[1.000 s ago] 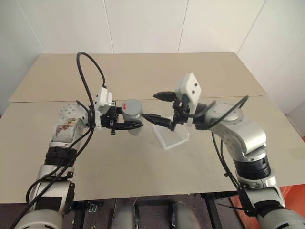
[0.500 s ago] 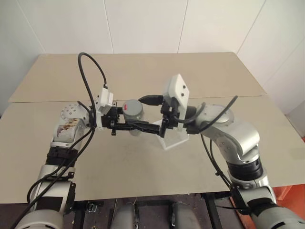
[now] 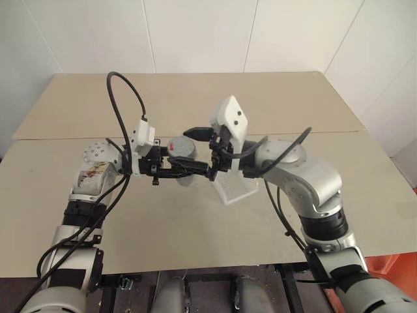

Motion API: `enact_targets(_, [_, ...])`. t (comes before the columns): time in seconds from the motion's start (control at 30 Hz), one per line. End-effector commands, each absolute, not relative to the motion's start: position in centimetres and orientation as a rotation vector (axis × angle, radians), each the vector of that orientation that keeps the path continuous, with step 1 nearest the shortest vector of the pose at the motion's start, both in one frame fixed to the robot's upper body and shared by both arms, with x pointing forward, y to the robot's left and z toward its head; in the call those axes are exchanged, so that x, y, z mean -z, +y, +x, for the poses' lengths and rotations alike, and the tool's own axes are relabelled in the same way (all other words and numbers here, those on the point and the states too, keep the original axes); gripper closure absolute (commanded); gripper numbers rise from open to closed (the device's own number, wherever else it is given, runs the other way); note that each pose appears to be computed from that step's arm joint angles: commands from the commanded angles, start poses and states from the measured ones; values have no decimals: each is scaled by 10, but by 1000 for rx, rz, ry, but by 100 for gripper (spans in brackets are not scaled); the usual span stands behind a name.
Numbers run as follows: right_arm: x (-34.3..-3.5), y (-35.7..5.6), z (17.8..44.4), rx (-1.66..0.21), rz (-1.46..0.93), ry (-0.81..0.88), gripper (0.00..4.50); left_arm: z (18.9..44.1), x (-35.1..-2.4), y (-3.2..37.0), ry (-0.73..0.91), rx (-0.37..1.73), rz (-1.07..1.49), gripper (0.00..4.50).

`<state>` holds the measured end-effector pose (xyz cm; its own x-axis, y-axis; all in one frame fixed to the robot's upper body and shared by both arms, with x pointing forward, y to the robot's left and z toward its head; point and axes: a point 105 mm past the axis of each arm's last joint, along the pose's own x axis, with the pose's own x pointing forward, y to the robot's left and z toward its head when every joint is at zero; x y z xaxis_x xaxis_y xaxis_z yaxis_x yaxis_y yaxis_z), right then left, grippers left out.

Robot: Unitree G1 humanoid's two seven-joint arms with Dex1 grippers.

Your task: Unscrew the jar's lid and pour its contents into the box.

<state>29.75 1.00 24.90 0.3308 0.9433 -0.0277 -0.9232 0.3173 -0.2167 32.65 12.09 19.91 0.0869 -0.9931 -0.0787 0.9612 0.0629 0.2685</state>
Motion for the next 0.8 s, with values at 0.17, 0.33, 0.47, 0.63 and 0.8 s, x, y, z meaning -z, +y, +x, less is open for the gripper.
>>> enact_targets(0.17, [-270, 5, 295, -1226, -185, -177, 173, 324, -207, 121, -174, 1485, 312, 257])
enact_targets(0.33, [-290, -13, 298, -1196, -79, -206, 173, 324, -203, 120, -168, 1487, 300, 257])
enact_targets(0.47, [-293, -38, 305, -1119, -44, -208, 173, 323, -200, 119, -168, 1483, 286, 257])
enact_targets(0.63, [-270, -93, 327, -843, -101, -162, 173, 323, -199, 122, -173, 1451, 273, 257])
enact_targets(0.8, [-218, -163, 339, -527, -152, -37, 173, 325, -200, 128, -183, 1399, 267, 257])
